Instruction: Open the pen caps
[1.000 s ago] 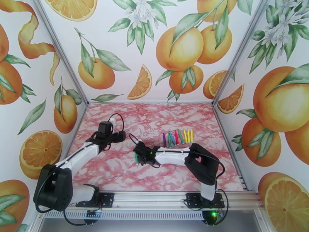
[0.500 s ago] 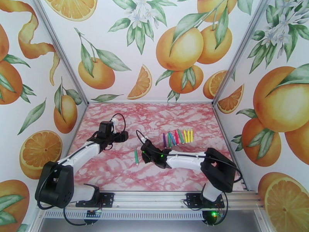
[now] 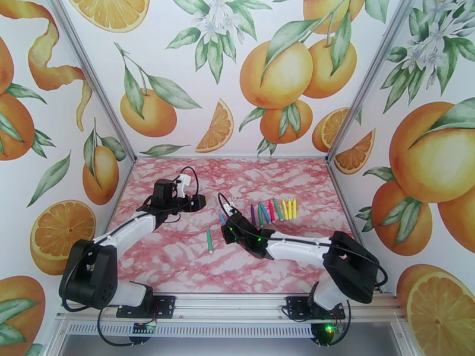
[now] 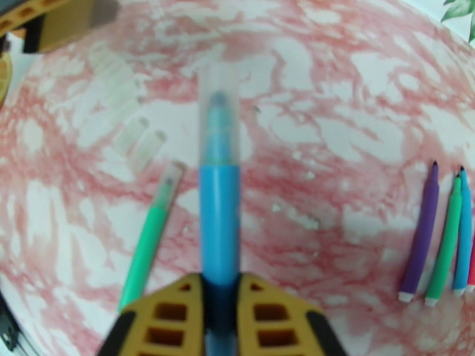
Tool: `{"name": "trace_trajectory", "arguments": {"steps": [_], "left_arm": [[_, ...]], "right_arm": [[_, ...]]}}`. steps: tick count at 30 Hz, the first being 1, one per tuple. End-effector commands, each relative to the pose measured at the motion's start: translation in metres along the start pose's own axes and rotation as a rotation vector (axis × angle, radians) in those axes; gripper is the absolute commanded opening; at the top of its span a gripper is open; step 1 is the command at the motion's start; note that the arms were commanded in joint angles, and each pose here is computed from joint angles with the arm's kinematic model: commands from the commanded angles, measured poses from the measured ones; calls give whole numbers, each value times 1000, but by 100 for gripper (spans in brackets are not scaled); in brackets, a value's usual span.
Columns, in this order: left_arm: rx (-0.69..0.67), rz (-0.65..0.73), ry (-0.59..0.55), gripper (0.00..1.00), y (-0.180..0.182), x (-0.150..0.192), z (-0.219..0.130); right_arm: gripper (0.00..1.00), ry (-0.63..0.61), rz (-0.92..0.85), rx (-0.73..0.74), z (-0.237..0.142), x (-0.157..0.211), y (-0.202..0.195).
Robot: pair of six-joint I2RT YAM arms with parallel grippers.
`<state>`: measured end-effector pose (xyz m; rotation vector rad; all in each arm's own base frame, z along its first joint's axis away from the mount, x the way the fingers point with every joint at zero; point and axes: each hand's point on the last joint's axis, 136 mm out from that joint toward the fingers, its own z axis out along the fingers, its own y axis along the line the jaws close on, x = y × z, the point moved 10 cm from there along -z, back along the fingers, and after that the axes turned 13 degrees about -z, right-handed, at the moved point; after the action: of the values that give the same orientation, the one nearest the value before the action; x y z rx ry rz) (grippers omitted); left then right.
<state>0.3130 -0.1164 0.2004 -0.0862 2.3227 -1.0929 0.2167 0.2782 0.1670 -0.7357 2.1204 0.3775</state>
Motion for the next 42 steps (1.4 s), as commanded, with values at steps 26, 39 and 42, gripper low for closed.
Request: {"name": "trace_trajectory", "arguments": {"steps": [26,39,42], "left_arm": [[268,49,172,54,-55,5,25],[279,24,173,33,-54,5,26],[279,22,172,29,-55,5,26]], "right_arm": [[15,-164,-20,-47,-18,-28,1],[15,-156,-32,-78,-11,-28,5],[15,-156,-33,-78,-9,-29,5]]}}
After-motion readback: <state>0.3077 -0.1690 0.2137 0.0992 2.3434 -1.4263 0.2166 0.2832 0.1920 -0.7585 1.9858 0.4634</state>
